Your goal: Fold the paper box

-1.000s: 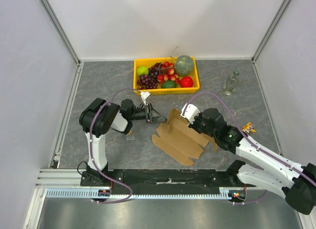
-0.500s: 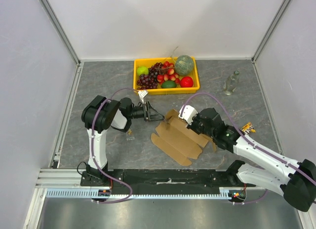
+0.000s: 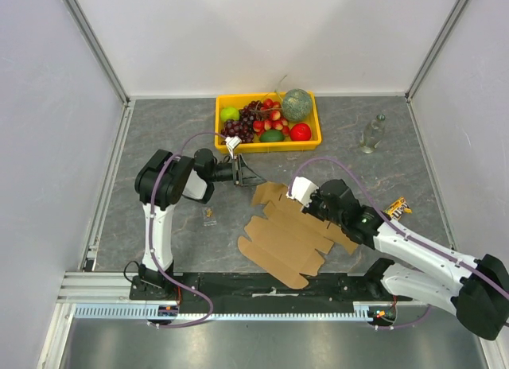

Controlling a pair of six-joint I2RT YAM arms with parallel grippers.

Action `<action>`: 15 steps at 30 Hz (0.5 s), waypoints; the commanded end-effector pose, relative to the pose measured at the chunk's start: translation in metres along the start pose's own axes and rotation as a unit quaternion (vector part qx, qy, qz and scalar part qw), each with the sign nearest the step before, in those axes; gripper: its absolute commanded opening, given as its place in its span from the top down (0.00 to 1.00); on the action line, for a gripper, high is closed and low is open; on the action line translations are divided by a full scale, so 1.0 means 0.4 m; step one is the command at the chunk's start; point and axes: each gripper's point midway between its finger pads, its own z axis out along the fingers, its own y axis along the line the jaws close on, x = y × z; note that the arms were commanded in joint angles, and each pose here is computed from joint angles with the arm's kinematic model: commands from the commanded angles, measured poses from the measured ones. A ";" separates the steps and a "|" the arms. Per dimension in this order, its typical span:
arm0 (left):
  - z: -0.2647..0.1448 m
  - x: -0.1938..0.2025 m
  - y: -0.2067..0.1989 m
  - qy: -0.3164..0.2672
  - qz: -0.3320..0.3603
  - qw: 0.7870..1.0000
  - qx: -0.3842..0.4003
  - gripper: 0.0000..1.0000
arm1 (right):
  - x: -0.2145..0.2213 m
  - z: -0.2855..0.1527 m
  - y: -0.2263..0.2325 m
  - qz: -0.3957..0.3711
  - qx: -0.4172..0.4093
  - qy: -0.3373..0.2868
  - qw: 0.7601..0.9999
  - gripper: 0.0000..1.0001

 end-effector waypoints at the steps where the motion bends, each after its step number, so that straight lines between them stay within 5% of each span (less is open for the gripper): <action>1: 0.003 -0.019 -0.095 -0.002 0.178 0.980 0.085 0.55 | -0.014 0.013 -0.018 -0.012 0.020 -0.004 1.000 0.98; 15: 0.004 0.027 -0.121 0.020 0.187 0.978 0.096 0.51 | -0.018 0.012 -0.061 -0.006 0.068 0.000 0.998 1.00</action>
